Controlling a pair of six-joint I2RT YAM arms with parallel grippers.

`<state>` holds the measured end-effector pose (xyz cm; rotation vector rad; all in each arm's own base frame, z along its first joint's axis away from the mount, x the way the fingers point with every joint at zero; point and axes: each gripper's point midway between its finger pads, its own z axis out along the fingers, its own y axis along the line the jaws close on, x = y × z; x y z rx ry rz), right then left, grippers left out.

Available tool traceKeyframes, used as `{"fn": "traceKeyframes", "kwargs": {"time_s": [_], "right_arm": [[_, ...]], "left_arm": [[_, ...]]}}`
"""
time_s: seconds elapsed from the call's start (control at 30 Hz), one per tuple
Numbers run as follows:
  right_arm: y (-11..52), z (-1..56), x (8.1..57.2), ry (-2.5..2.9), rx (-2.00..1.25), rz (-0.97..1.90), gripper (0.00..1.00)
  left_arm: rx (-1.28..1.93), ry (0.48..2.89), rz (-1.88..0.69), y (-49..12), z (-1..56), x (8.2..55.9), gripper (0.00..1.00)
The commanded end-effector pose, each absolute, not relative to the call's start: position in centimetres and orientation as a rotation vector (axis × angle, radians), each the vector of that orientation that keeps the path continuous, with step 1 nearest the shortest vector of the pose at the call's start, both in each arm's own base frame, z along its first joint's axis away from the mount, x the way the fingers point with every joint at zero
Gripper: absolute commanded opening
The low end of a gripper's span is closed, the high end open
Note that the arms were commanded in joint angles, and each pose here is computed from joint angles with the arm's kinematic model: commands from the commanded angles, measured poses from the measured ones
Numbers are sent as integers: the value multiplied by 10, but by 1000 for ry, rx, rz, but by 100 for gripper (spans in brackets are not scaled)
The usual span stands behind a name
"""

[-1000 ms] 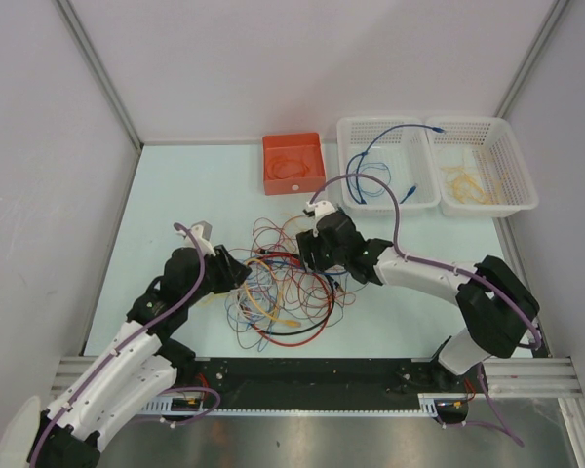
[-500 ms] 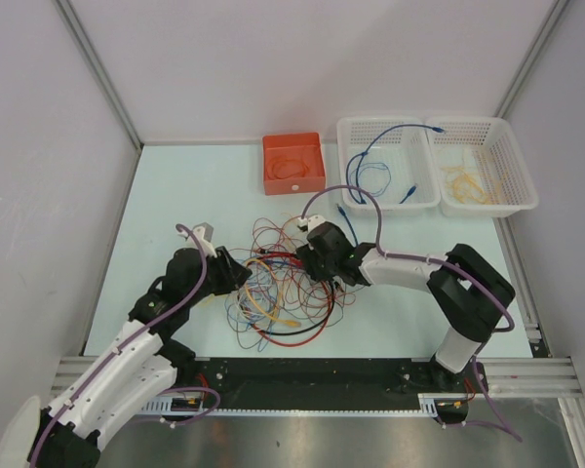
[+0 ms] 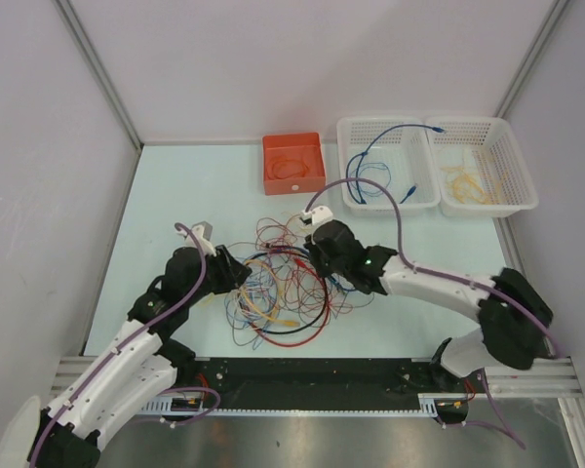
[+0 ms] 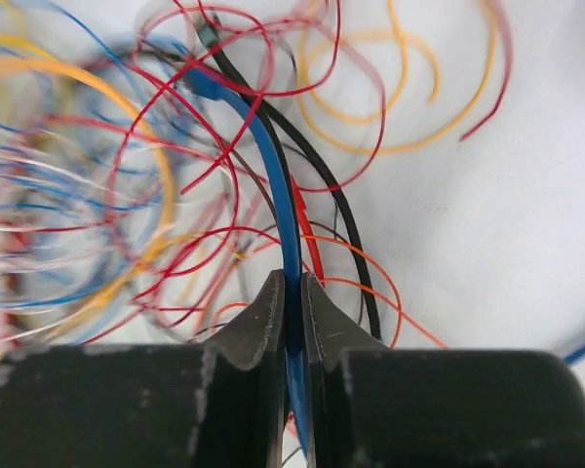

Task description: Untangle the cables

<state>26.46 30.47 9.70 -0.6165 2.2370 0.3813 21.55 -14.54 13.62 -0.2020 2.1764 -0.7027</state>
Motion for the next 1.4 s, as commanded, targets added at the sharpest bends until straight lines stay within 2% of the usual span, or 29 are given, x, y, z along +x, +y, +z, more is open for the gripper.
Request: {"fn": "traceKeyframes", "kwargs": {"time_s": [0.0,0.07,0.2,0.33,0.5,0.63,0.7,0.93,1.03,1.23,1.37], "right_arm": [[293,199,265,2034,-455,466,4],[283,227,261,1986,-420,487,2],[266,249,251,1980,-414,477,2],[257,239,246,2027,-413,442,1],[264,230,240,2066,-406,484,0],[279,245,235,2027,-397,614,0],[287,256,234,2000,-375,691,0],[291,275,229,1964,-353,766,0],[278,315,230,1865,-316,779,0],[232,452,222,1482,-188,863,0],[199,508,221,1324,-105,810,0]], "left_arm": [[-192,2082,-708,-145,174,228,45],[-189,2069,-710,-146,179,230,46],[-192,2019,-737,-149,197,236,50],[-177,1950,-817,-159,218,240,59],[-133,1863,-1026,-185,239,236,66],[24,1744,-1280,-219,263,221,67],[71,1746,-1321,-230,258,215,66],[52,1826,-1234,-229,237,219,66],[21,1832,-1182,-221,235,220,66],[-20,1822,-1124,-208,229,219,66],[-38,1846,-1110,-204,218,217,66]]}}
